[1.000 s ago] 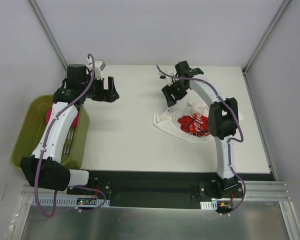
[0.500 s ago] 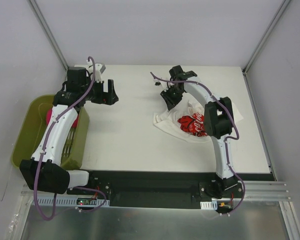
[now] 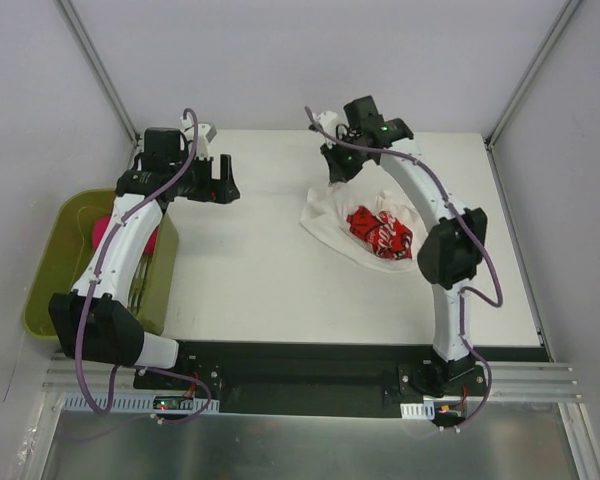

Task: Roll the t-shirts
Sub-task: Flatten out the T-shirt at the center of the board.

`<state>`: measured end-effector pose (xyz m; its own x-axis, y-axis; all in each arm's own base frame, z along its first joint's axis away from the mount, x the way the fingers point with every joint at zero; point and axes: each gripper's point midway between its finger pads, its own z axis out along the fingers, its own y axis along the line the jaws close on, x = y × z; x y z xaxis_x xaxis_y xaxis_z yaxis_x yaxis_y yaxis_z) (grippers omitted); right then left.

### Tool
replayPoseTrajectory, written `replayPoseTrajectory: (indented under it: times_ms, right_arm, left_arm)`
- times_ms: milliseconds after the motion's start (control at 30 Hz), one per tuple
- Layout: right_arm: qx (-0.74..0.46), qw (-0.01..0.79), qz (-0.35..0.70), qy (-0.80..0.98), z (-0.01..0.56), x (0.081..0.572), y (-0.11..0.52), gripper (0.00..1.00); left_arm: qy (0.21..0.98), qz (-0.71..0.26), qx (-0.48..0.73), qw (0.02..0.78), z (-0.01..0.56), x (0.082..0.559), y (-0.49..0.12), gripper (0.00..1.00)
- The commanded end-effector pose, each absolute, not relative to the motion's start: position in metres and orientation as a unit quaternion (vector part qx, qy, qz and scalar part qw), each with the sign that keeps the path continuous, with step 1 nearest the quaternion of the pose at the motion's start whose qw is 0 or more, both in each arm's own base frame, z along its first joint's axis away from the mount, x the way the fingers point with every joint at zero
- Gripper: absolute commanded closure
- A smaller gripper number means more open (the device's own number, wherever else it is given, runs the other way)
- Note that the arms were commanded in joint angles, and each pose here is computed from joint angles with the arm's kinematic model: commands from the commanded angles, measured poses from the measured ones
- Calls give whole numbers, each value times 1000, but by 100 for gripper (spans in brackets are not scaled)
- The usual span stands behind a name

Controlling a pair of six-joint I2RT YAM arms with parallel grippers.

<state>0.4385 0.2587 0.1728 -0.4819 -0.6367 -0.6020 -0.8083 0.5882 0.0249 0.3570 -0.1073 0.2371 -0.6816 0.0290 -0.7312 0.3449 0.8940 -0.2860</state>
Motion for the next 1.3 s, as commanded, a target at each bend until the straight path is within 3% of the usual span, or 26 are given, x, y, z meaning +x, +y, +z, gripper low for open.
replayPoseTrajectory:
  times_ms: [0, 300, 433, 533, 667, 700, 800, 833, 867, 900, 967, 1033, 1167, 1267]
  right_arm:
    - [-382, 520, 185, 742, 387, 415, 270, 99]
    - [-264, 714, 74, 644, 553, 392, 187, 99]
    - [-217, 722, 2, 657, 558, 390, 130, 99]
    - [-177, 683, -39, 708, 518, 389, 84, 99]
    - [-94, 578, -78, 807, 416, 383, 13, 99]
    - [-57, 522, -87, 846, 363, 380, -19, 99]
    - [34, 409, -87, 908, 281, 353, -68, 99]
    - [52, 357, -74, 930, 248, 342, -72, 92]
    - [73, 308, -59, 947, 223, 327, -80, 71]
    - [71, 303, -13, 950, 214, 325, -66, 60]
    - [45, 304, 22, 951, 209, 326, -49, 43]
    - [-19, 326, 80, 942, 221, 339, -15, 41]
    - [-321, 321, 158, 877, 235, 339, 89, 40]
    - [-520, 260, 176, 795, 217, 315, 147, 40]
  left_arm:
    - [888, -198, 89, 406, 251, 373, -104, 13]
    - [886, -202, 88, 408, 256, 395, -108, 12]
    - [886, -215, 88, 401, 254, 404, -114, 12]
    - [886, -221, 87, 398, 253, 410, -117, 12]
    - [886, -224, 87, 397, 253, 414, -118, 12]
    - [887, -225, 85, 394, 251, 416, -119, 12]
    - [888, -227, 84, 392, 249, 417, -119, 12]
    - [888, -228, 84, 390, 248, 416, -120, 12]
    - [889, -228, 84, 389, 247, 416, -120, 12]
    - [888, -230, 85, 389, 247, 415, -120, 12]
    - [888, -229, 88, 388, 246, 414, -120, 12]
    - [890, -224, 89, 387, 243, 412, -118, 12]
    - [894, -220, 92, 378, 234, 404, -117, 12]
    - [897, -210, 95, 376, 229, 396, -113, 12]
